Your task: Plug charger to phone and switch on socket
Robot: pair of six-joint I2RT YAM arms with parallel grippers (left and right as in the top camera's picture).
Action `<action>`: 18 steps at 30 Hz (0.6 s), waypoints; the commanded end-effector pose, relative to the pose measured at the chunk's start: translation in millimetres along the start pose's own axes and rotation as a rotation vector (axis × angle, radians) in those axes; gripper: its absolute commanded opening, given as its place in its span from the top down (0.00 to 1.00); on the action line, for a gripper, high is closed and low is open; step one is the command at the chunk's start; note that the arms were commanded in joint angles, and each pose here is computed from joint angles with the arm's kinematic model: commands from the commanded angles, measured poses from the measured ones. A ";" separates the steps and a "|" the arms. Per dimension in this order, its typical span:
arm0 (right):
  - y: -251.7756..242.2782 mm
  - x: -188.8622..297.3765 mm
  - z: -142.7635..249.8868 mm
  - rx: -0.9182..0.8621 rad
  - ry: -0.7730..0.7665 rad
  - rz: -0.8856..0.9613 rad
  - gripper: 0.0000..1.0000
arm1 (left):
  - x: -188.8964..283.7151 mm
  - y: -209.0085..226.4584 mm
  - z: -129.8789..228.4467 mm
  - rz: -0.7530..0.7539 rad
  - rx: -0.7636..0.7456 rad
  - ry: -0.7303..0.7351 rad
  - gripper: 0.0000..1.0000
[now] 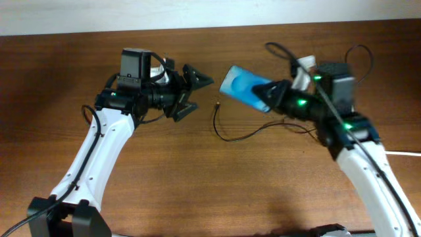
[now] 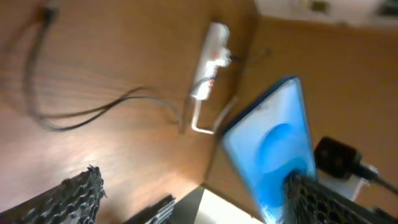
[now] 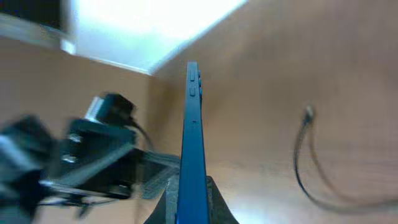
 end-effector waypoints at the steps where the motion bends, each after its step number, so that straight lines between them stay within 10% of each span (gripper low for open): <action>1: 31.4 36.2 -11.6 0.011 -0.056 -0.167 0.96 | 8.8 -28.0 -1.0 0.164 -0.171 0.023 0.00; 8: 27.3 87.3 -13.1 0.192 -0.004 -0.266 0.96 | 16.4 -53.7 -8.4 0.318 -0.463 -0.014 0.00; 18: -32.6 73.2 -0.8 -0.106 -0.164 -0.263 0.96 | 24.2 -45.6 -11.3 0.318 -0.470 -0.006 0.01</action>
Point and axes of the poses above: each gripper's point midway between its finger pads, its own x axis back along the fingers, its own y axis along the line the jaws close on, z = x × y, the point moved 8 cm from there along x, back along the fingers, and after that the axes turned 10 degrees about -x, right-handed, at the moved point
